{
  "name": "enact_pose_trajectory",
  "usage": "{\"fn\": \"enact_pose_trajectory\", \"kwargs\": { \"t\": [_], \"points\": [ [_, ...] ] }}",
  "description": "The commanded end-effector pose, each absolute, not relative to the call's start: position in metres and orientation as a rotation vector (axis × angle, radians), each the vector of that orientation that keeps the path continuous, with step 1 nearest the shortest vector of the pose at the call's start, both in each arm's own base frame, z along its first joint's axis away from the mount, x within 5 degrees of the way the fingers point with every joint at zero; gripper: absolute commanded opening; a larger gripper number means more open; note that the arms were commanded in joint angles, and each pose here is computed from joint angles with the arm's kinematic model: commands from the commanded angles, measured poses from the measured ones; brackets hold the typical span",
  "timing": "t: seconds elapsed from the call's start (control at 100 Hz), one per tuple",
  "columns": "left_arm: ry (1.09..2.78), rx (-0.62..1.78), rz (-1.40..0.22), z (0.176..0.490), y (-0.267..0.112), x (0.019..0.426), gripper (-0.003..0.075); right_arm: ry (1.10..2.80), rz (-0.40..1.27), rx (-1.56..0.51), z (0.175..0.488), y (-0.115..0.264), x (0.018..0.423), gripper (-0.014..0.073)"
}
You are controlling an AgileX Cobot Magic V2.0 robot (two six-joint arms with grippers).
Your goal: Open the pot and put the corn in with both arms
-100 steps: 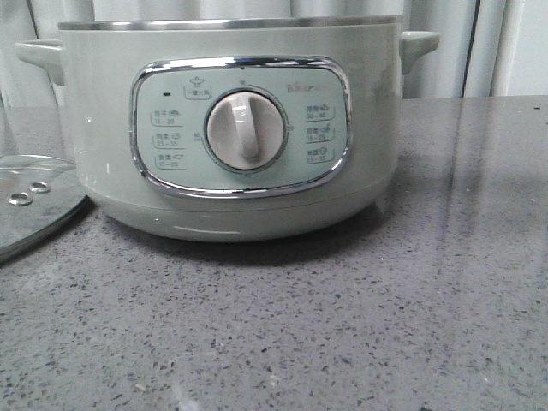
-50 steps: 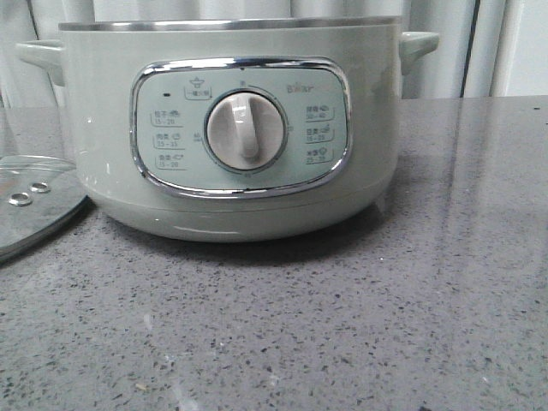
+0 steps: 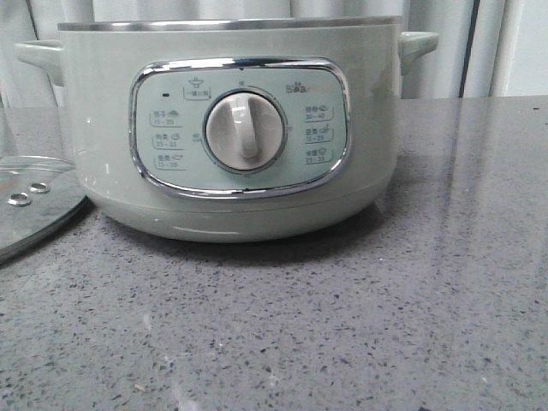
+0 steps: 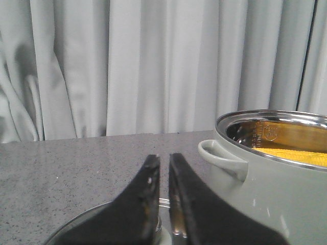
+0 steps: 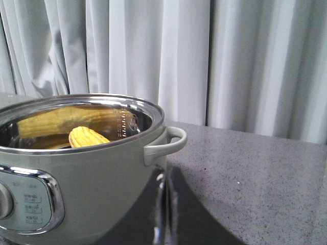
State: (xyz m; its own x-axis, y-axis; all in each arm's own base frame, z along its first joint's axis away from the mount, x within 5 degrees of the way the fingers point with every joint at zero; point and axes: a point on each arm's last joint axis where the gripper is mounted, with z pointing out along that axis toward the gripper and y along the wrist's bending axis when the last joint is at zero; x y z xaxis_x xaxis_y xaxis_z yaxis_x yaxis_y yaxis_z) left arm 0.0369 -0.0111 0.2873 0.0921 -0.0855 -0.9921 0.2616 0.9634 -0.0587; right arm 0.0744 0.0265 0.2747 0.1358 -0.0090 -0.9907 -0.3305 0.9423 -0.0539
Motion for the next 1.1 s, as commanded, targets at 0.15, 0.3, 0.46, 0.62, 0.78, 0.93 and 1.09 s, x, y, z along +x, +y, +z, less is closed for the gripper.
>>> {"fn": "enact_pose_trajectory", "kwargs": {
  "t": [0.15, 0.3, 0.46, 0.62, 0.78, 0.93, 1.09],
  "points": [
    [1.379, 0.129, -0.278, 0.301, -0.010, 0.035, -0.0020, 1.304, 0.220, -0.269, 0.282, 0.023, 0.068, -0.0064],
    [1.379, 0.129, -0.278, 0.301, -0.010, 0.035, -0.0020, 1.304, 0.220, -0.269, 0.282, 0.023, 0.068, -0.0064],
    [1.379, 0.129, -0.278, 0.301, -0.010, 0.035, -0.0020, 1.304, 0.220, -0.269, 0.282, 0.023, 0.068, -0.0064],
    [1.335, 0.105, -0.264, 0.286, -0.010, 0.043, -0.0020, 1.304, 0.220, -0.269, 0.282, 0.023, 0.068, -0.0064],
    [1.301, 0.020, -0.162, 0.254, -0.005, 0.052, -0.0020, 1.304, 0.220, -0.269, 0.282, 0.023, 0.068, -0.0064],
    [1.337, -0.021, -0.072, 0.222, -0.001, 0.052, -0.0020, 1.304, 0.220, -0.269, 0.282, 0.023, 0.068, -0.0064],
    [1.588, -0.023, -0.036, 0.196, -0.001, 0.055, -0.0020, 1.304, 0.220, -0.269, 0.282, 0.023, 0.068, -0.0064]
  ]
}}
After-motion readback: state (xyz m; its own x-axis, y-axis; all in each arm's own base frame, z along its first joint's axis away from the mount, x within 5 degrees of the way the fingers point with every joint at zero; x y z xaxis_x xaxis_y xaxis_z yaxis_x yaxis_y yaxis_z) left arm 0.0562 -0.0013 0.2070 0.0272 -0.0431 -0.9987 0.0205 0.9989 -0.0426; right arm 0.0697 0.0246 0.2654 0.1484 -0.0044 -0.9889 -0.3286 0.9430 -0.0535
